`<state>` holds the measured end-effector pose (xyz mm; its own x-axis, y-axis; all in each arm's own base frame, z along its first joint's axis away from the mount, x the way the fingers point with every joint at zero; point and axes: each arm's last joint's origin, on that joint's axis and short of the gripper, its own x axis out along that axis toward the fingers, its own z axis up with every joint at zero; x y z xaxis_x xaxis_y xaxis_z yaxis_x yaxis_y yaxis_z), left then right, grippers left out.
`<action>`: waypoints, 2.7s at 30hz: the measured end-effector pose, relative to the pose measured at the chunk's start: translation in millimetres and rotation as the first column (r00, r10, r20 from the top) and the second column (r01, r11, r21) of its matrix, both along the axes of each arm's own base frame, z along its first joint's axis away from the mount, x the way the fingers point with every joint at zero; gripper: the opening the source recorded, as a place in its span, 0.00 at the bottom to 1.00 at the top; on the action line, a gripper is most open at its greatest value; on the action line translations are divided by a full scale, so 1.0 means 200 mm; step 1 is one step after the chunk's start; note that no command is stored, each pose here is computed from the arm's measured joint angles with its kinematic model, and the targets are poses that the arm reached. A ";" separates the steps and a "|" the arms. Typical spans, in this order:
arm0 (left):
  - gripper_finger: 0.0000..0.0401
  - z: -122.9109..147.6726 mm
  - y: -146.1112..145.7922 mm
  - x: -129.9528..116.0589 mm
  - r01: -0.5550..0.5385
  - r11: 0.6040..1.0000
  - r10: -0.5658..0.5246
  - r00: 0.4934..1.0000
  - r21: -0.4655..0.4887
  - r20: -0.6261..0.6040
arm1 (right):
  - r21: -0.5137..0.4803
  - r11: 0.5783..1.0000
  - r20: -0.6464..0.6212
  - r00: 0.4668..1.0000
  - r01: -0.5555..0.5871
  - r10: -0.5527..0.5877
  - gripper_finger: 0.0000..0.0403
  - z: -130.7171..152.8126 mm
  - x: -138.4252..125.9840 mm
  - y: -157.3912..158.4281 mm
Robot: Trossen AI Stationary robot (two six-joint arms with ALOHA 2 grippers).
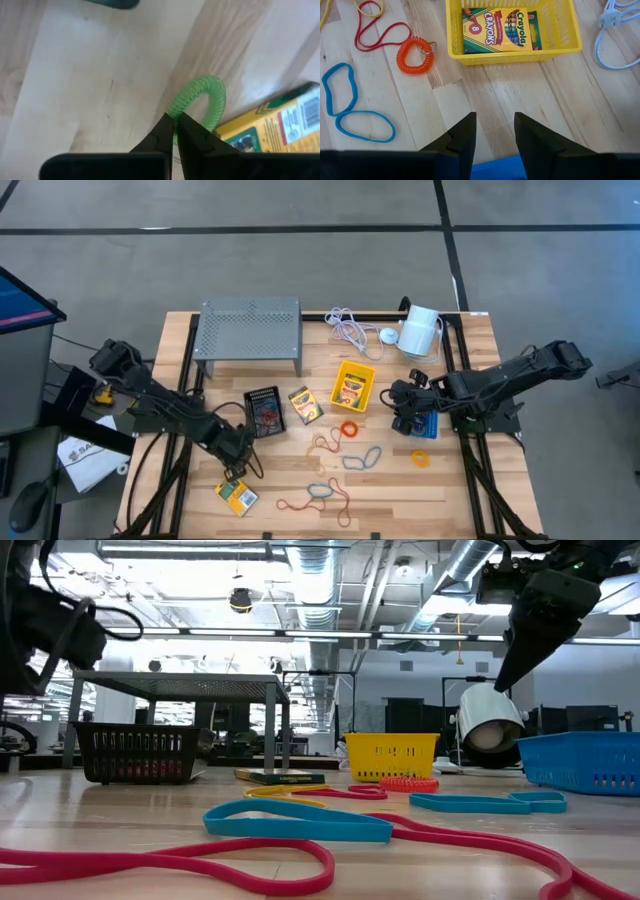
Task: Pick & Place Office Desk Supplies
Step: Put the green spring keychain into the blue bin
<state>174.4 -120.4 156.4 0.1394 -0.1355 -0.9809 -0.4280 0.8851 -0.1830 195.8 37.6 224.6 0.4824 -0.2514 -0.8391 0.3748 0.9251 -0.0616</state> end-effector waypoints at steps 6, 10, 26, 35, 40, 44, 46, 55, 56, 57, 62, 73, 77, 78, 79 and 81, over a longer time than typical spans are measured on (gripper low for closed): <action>0.00 0.06 0.00 -0.06 0.041 0.999 -0.041 0.999 -0.007 0.013 | 0.000 1.000 0.001 1.000 0.000 0.000 0.32 0.00 0.00 0.00; 0.00 0.10 -0.04 -0.12 0.180 0.984 -0.179 0.983 -0.010 0.051 | 0.000 1.000 0.002 1.000 0.000 0.000 0.32 0.00 0.00 0.00; 0.00 0.30 0.01 -0.16 0.116 0.983 -0.168 0.878 0.142 0.448 | 0.006 1.000 0.050 0.999 0.005 -0.005 0.32 0.01 0.03 -0.01; 0.00 0.43 0.06 -0.04 -0.010 0.895 -0.333 0.649 0.445 0.684 | 0.005 0.998 0.288 0.955 -0.067 0.063 0.32 0.13 0.05 0.00; 0.01 0.48 0.14 0.06 -0.110 0.846 -0.368 0.589 0.522 0.720 | 0.017 0.997 0.416 0.907 -0.077 0.063 0.32 0.23 0.01 -0.01; 0.01 0.55 0.24 0.14 -0.181 0.794 -0.416 0.535 0.581 0.735 | 0.011 0.996 0.498 0.864 -0.091 0.074 0.32 0.30 -0.03 -0.02; 0.01 0.57 0.30 0.19 -0.199 0.784 -0.432 0.506 0.588 0.747 | 0.016 0.996 0.530 0.845 -0.092 0.069 0.32 0.32 -0.04 -0.02; 0.01 0.55 0.56 0.41 -0.093 0.841 -0.487 0.298 0.533 0.821 | -0.084 0.987 0.603 0.781 -0.140 0.162 0.32 0.36 0.02 -0.01; 0.01 0.54 0.58 0.44 -0.093 0.841 -0.490 0.286 0.533 0.824 | -0.097 0.985 0.612 0.771 -0.145 0.174 0.32 0.36 0.03 -0.01; 0.01 0.52 0.60 0.46 -0.099 0.841 -0.488 0.288 0.533 0.824 | -0.108 0.984 0.621 0.763 -0.145 0.180 0.32 0.37 0.05 -0.01; 0.01 0.43 0.67 0.56 -0.104 0.830 -0.509 0.258 0.547 0.821 | -0.123 0.985 0.638 0.750 -0.122 0.173 0.32 0.35 0.12 -0.02; 0.01 0.44 0.76 0.57 -0.074 0.855 -0.494 0.188 0.514 0.849 | -0.159 0.985 0.707 0.688 -0.071 0.164 0.42 0.31 0.29 -0.09; 0.01 0.44 0.76 0.57 -0.073 0.854 -0.495 0.190 0.515 0.848 | -0.159 0.985 0.742 0.650 -0.067 0.164 0.50 0.28 0.37 -0.10; 0.01 0.44 0.76 0.57 -0.073 0.854 -0.495 0.190 0.515 0.848 | -0.150 0.987 0.752 0.641 -0.060 0.154 0.52 0.27 0.39 -0.10; 0.01 0.44 0.76 0.57 -0.072 0.854 -0.495 0.191 0.515 0.848 | -0.139 0.989 0.761 0.634 -0.054 0.141 0.53 0.26 0.41 -0.10; 0.01 0.43 0.76 0.57 -0.070 0.854 -0.494 0.194 0.515 0.847 | -0.114 0.993 0.771 0.627 -0.042 0.115 0.55 0.23 0.45 -0.11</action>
<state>288.7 30.7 243.1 0.9964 -0.0279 -0.0805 0.0335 0.9970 0.0691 285.5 15.5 270.4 0.9658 -0.2267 -0.1257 0.2439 0.9589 0.1446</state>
